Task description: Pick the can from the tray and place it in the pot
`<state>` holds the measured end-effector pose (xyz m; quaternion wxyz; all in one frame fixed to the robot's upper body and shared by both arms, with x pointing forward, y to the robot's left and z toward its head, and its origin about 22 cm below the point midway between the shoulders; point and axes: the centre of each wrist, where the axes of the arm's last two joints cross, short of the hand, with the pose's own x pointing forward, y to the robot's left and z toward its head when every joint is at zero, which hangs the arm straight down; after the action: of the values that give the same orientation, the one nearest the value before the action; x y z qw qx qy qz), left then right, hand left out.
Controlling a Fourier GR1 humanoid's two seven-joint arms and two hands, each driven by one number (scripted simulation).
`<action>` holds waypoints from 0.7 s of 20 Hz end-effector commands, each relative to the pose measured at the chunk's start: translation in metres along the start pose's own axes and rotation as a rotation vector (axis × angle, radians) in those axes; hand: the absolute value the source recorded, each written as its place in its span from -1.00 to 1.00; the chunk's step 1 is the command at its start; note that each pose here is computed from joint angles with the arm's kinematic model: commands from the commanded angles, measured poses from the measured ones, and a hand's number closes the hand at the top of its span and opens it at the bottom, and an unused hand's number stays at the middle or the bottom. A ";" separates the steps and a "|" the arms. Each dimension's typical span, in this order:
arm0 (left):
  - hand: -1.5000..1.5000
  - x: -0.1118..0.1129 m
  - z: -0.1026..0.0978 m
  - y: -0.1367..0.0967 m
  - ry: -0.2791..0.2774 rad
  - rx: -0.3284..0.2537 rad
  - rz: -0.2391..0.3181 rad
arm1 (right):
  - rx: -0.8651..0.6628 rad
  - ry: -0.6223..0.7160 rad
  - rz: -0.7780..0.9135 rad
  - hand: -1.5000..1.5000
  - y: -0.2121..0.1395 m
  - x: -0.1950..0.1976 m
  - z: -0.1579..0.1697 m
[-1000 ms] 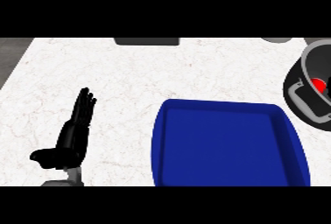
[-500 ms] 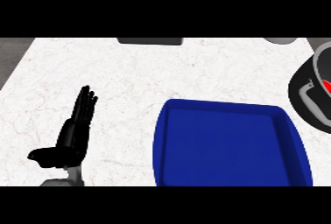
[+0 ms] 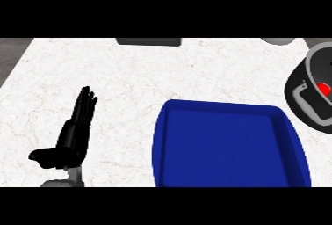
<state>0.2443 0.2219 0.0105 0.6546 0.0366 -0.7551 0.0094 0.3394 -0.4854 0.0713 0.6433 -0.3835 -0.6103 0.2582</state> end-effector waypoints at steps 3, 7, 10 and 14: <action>0.00 0.001 -0.002 -0.005 -0.011 0.002 0.002 | -0.179 -0.062 -0.418 -1.00 0.005 -0.007 0.001; 0.00 -0.002 -0.004 -0.011 0.000 0.014 0.022 | -0.216 -0.017 -0.528 -1.00 -0.037 -0.037 0.025; 0.00 -0.001 0.001 0.012 0.010 -0.008 -0.016 | -0.259 0.027 -0.526 -1.00 -0.052 -0.039 0.028; 0.00 -0.008 0.011 0.001 0.002 -0.025 0.002 | -0.326 -0.020 -0.569 -1.00 -0.060 -0.060 0.049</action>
<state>0.2443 0.2185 0.0078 0.6532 0.0315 -0.7565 0.0057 0.2937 -0.5453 0.0861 0.6324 -0.2949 -0.7163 0.0052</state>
